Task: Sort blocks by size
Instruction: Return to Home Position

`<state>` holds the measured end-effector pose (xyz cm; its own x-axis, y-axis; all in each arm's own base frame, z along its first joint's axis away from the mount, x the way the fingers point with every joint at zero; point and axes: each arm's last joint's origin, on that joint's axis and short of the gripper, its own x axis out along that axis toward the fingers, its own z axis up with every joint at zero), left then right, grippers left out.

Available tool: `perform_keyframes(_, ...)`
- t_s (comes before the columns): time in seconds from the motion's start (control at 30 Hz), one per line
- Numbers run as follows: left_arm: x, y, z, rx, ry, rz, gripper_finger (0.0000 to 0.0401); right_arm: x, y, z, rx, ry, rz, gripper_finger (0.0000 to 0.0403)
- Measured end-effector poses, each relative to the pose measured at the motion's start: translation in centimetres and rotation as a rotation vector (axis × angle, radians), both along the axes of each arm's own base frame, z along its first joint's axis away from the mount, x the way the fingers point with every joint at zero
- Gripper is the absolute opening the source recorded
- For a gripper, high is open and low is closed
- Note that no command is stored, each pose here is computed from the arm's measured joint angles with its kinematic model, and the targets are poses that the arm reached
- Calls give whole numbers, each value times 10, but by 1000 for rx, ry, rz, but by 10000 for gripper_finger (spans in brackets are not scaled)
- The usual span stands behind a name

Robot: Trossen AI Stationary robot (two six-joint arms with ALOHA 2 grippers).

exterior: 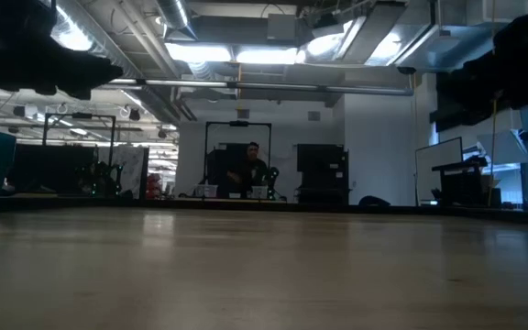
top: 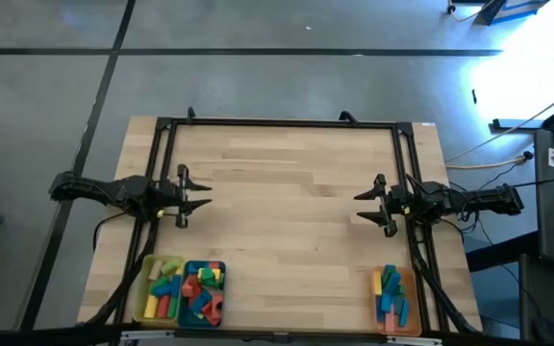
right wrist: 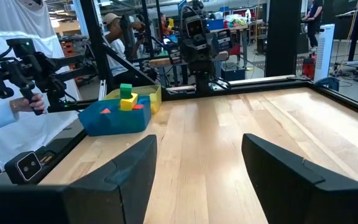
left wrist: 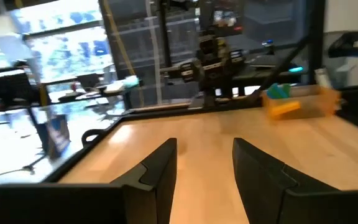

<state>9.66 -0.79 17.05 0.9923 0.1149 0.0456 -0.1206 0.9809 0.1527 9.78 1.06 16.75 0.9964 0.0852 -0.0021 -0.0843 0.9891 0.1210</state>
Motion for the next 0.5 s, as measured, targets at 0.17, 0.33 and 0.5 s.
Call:
perform_keyframes(0.17, 0, 9, 0, 29, 5, 104, 134, 0, 0, 0, 0, 0, -1, 239)
perform_keyframes(0.33, 0, 17, 0, -15, -3, 177, 134, 0, 0, 0, 0, 0, 0, 239)
perform_keyframes(0.5, 0, 20, 0, -34, -7, 193, 134, 0, 0, 0, 0, 0, -1, 239)
